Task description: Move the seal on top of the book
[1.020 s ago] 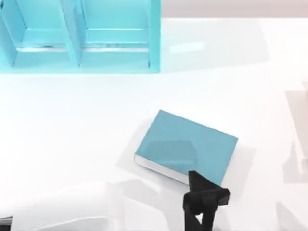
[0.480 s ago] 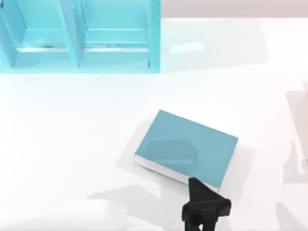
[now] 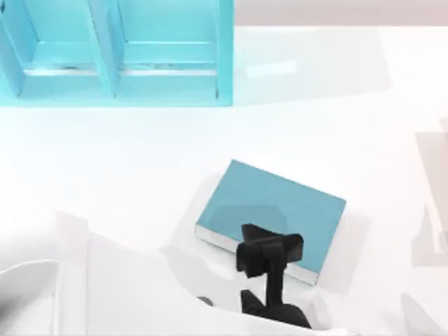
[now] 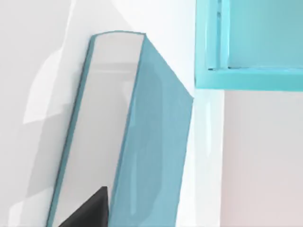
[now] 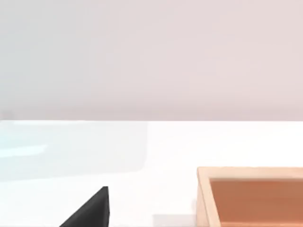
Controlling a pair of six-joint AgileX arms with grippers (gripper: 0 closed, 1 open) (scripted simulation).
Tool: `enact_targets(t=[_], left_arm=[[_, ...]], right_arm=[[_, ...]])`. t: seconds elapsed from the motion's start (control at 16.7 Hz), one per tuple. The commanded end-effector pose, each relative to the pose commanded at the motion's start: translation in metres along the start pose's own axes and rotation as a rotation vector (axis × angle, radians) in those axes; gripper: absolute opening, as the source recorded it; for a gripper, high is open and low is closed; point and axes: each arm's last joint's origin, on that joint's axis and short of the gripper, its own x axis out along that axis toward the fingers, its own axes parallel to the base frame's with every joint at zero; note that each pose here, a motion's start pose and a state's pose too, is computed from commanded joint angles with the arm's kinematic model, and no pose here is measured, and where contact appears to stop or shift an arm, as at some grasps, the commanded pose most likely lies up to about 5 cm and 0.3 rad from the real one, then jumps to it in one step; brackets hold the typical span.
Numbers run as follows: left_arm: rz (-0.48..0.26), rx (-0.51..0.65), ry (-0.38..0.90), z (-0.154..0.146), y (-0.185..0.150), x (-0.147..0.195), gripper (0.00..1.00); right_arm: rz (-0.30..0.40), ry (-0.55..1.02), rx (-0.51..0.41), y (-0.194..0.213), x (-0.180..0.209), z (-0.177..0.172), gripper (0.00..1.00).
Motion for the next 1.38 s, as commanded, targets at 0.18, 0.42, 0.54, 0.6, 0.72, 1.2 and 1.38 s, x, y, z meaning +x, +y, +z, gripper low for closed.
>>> enact_targets(t=[0.18, 0.42, 0.54, 0.6, 0.72, 1.2, 1.38], left_arm=[[0.145, 0.028, -0.058, 0.018, -0.040, 0.030, 1.00], [0.339, 0.118, -0.023, 0.066, -0.093, 0.072, 1.00], [0.394, 0.198, 0.054, 0.100, -0.114, 0.087, 1.00], [0.402, 0.248, 0.103, 0.119, -0.122, 0.093, 1.00], [0.370, 0.374, 0.209, 0.158, -0.133, 0.101, 1.00], [-0.158, 0.993, 0.278, 0.279, -0.102, 0.091, 1.00], [-0.333, 1.202, 0.140, 0.298, -0.076, 0.089, 1.00]], right_arm=[[0.000, 0.000, 0.000, 0.000, 0.000, 0.000, 1.00], [0.000, 0.000, 0.000, 0.000, 0.000, 0.000, 1.00], [0.000, 0.000, 0.000, 0.000, 0.000, 0.000, 1.00], [0.000, 0.000, 0.000, 0.000, 0.000, 0.000, 1.00], [0.000, 0.000, 0.000, 0.000, 0.000, 0.000, 1.00], [0.000, 0.000, 0.000, 0.000, 0.000, 0.000, 1.00], [0.000, 0.000, 0.000, 0.000, 0.000, 0.000, 1.00]])
